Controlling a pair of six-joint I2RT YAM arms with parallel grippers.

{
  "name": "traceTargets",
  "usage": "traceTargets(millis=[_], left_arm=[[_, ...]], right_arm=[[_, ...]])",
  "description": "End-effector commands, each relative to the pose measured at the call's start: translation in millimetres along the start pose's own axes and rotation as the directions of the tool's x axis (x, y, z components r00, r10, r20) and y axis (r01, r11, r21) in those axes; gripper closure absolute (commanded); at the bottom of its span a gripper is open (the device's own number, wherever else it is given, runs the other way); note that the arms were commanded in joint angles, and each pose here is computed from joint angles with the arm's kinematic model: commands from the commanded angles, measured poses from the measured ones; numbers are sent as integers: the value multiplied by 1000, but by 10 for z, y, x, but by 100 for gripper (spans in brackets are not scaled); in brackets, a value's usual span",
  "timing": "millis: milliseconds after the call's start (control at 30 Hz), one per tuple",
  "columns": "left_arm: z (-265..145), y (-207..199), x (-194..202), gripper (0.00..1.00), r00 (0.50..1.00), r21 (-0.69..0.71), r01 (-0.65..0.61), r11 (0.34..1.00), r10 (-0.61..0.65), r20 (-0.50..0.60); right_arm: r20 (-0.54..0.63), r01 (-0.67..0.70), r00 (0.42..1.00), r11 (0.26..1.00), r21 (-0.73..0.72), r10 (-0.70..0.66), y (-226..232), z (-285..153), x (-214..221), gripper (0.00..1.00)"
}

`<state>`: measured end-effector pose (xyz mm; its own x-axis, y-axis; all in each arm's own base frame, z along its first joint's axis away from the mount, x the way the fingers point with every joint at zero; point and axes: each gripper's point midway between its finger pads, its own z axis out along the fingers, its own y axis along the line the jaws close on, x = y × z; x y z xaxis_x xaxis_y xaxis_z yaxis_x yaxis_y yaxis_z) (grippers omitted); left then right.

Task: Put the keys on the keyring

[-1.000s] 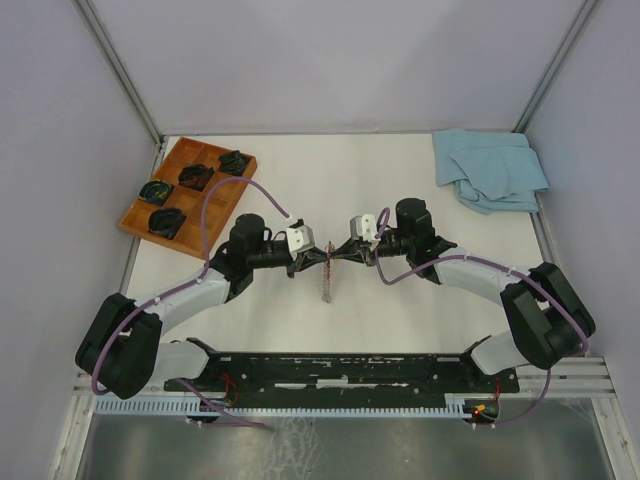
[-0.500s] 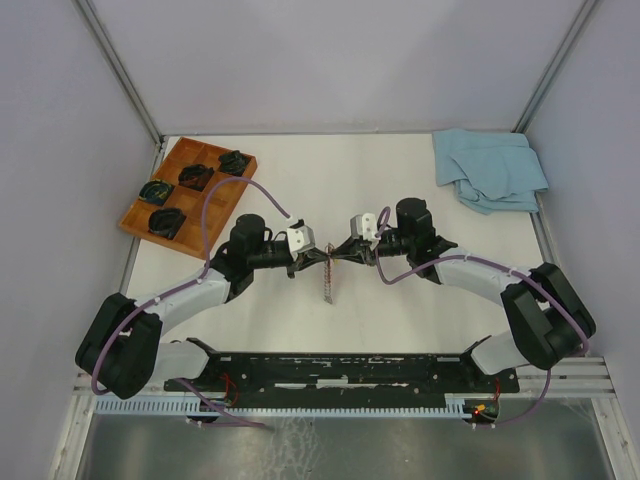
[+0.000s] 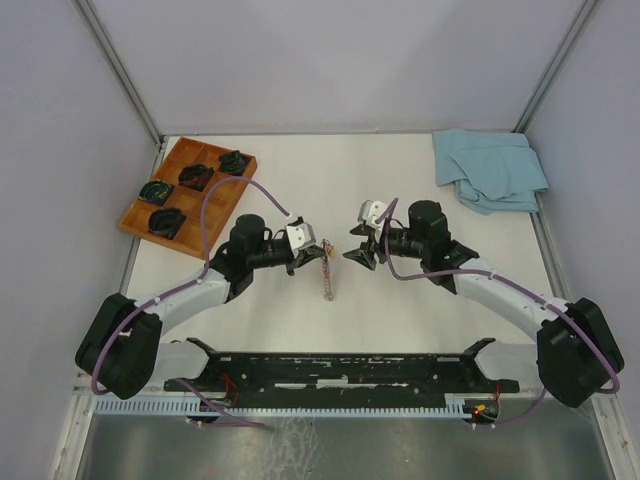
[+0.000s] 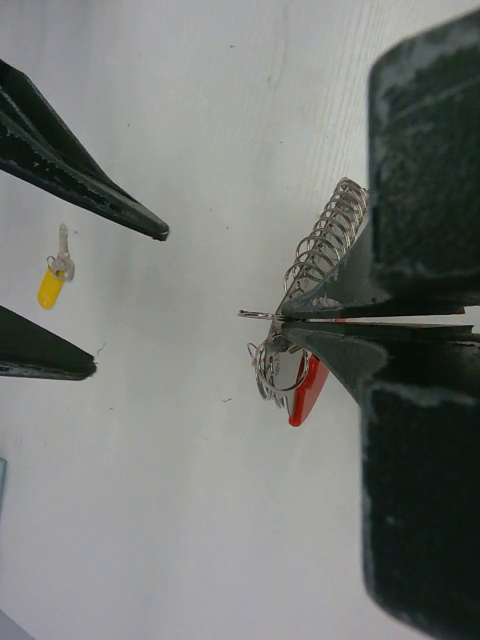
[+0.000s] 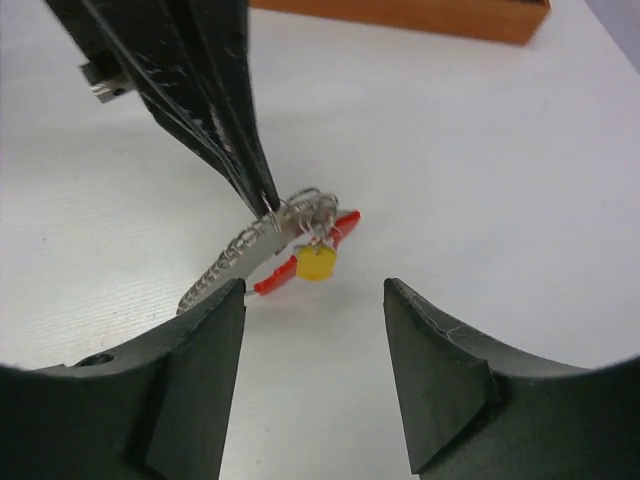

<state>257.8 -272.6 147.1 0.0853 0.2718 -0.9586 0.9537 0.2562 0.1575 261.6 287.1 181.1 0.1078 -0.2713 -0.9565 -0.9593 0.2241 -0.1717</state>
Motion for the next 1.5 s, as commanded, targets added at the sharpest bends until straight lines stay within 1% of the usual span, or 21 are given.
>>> traceTargets(millis=[0, 67, 100, 133, 167, 200, 233, 333, 400, 433, 467, 600, 633, 667, 733, 867, 967, 1033, 1100, 1233, 1467], left_arm=[[-36, 110, -212, 97, 996, -59, -75, 995, 78, 49], [-44, 133, -207, 97, 996, -71, -72, 995, 75, 44], [-47, 148, -197, 97, 997, -80, -67, 995, 70, 39], [-49, 161, -189, 97, 997, -88, -63, 994, 66, 34], [-54, 171, -180, 97, 998, -94, -58, 994, 61, 27], [-60, 181, -178, 97, 998, -101, -56, 993, 59, 24], [-64, 185, -182, 97, 998, -105, -54, 993, 57, 23], [-86, 210, -194, 97, 998, -126, -50, 991, 53, 22], [-93, 235, -191, 97, 999, -142, -41, 989, 44, 17], [-95, 241, -187, 97, 999, -143, -38, 989, 40, 12], [-92, 240, -173, 97, 999, -141, -32, 990, 33, 4], [-78, 284, -157, 97, 1000, -152, -3, 988, 0, -17], [-77, 293, -151, 97, 1000, -155, 1, 988, -4, -23], [-76, 294, -140, 97, 1000, -155, 3, 988, -7, -30], [-89, 303, -132, 97, 999, -162, 2, 987, -9, -39], [-119, 320, -123, 97, 999, -183, -4, 983, -3, -43], [-102, 293, -169, 97, 1000, -169, 4, 986, -6, -13], [-93, 286, -193, 97, 1000, -167, 11, 986, -11, 2], [-93, 286, -189, 97, 1000, -168, 17, 986, -16, 2], [-96, 267, -176, 97, 1000, -158, 10, 987, -11, -3], [-74, 275, -100, 97, 999, -150, 16, 989, -22, -39]], right_arm=[[-107, -159, 975, 944, 290, 197, -337, -250, 90, 33], [-126, -217, 946, 875, 432, 297, -480, -390, 191, 30], [-113, -261, 924, 819, 511, 365, -552, -475, 237, 28], [-111, -273, 905, 762, 587, 410, -628, -576, 296, 26], [-109, -272, 891, 709, 650, 442, -690, -679, 350, 25], [-90, -262, 877, 627, 733, 472, -788, -827, 406, 24], [-75, -265, 860, 568, 779, 505, -812, -926, 467, 20], [-22, -269, 840, 450, 852, 543, -853, -1152, 541, 14], [0, -272, 828, 402, 875, 560, -847, -1256, 607, 13], [5, -270, 820, 379, 885, 572, -843, -1309, 654, 9], [10, -270, 805, 350, 897, 594, -828, -1361, 723, 1], [71, -252, 708, 157, 955, 702, -822, -1649, 1018, 0], [64, -232, 688, 135, 963, 723, -817, -1697, 1089, 0], [55, -218, 674, 126, 968, 737, -810, -1724, 1151, 0], [65, -193, 639, 78, 978, 766, -790, -1795, 1274, 0], [71, -180, 602, 49, 982, 796, -772, -1842, 1441, 1], [67, -177, 551, 38, 983, 832, -764, -1841, 1566, 16], [44, -172, 510, 51, 984, 859, -762, -1799, 1655, 24], [36, -170, 482, 54, 984, 875, -774, -1775, 1715, 31], [40, -187, 431, 46, 981, 902, -798, -1746, 1850, 40], [56, -206, 385, 27, 978, 921, -868, -1710, 2008, 52]])
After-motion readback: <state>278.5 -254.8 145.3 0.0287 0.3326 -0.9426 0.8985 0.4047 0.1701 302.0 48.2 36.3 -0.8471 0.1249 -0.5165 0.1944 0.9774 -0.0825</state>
